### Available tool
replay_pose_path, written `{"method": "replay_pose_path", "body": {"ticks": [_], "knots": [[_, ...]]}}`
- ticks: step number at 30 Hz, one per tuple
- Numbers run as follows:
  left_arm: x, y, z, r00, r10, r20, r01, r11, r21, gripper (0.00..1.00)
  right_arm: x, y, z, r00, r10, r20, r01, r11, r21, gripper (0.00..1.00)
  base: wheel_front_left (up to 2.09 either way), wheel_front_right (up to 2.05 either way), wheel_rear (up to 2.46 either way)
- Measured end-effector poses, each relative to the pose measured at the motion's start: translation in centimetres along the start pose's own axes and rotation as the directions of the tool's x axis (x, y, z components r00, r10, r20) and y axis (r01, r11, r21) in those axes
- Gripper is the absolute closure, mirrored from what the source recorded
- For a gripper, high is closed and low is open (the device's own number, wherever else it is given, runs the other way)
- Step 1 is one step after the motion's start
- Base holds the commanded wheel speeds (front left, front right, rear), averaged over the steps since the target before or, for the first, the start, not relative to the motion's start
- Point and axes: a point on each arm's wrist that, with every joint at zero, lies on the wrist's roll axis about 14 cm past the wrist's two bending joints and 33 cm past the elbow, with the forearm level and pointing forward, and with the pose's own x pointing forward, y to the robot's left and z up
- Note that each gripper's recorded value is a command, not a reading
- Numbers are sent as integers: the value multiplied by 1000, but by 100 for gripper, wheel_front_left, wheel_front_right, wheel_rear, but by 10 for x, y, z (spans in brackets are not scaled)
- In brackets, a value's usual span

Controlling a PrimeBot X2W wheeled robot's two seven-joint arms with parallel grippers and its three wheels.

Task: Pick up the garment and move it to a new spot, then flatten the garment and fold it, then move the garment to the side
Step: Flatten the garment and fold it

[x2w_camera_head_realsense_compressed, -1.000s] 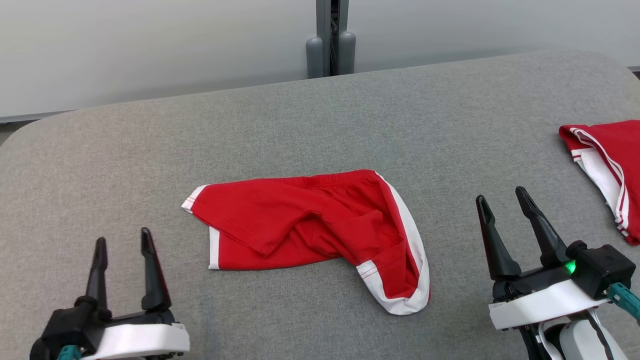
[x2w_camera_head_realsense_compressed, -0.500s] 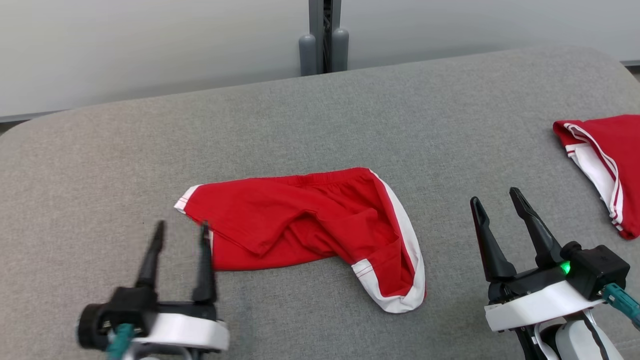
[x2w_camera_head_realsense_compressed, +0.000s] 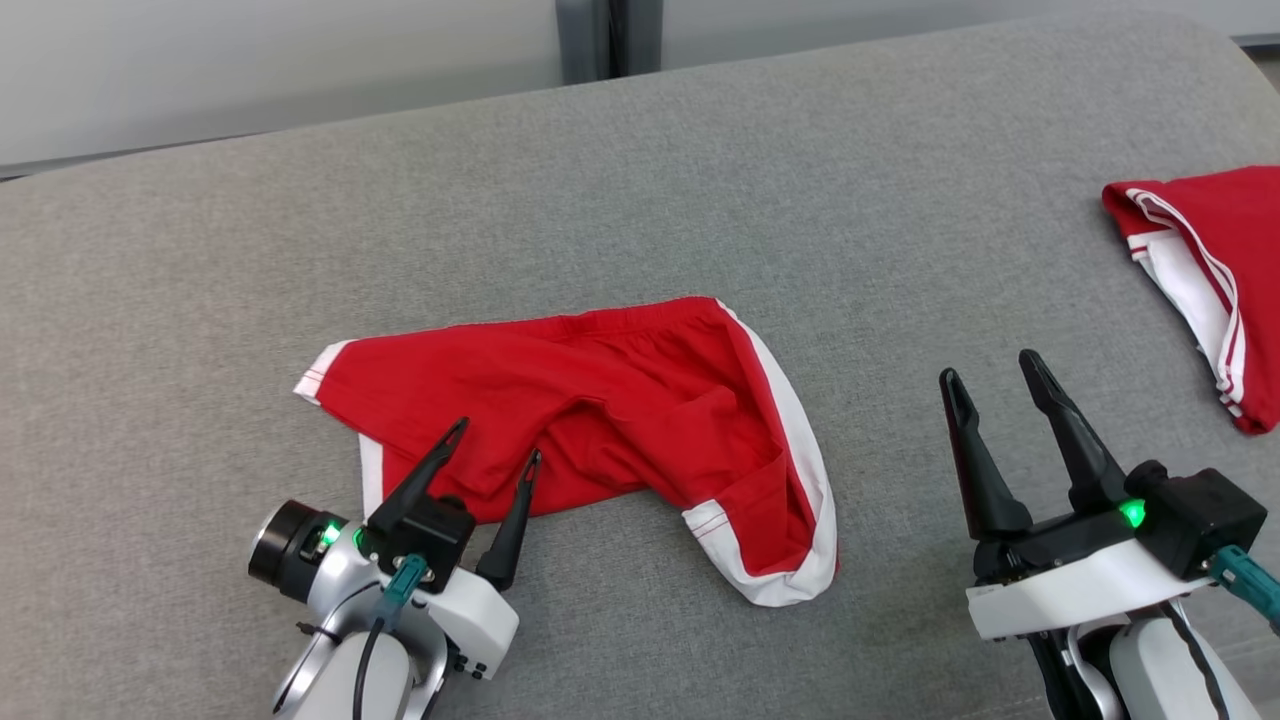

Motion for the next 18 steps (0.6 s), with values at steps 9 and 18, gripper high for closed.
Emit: {"method": "replay_pose_path", "body": {"ticks": [9, 18], "knots": [[17, -7, -20, 996, -34, -77, 39, 998, 55, 0, -1, -13, -3, 999, -44, -9, 44, 999, 3, 0, 0, 0, 0], [18, 5, -23, 996, 17, -88, -11, 997, 75, 100, -1, -12, -1, 999, -50, -1, 50, 999, 12, 0, 0, 0, 0]]}}
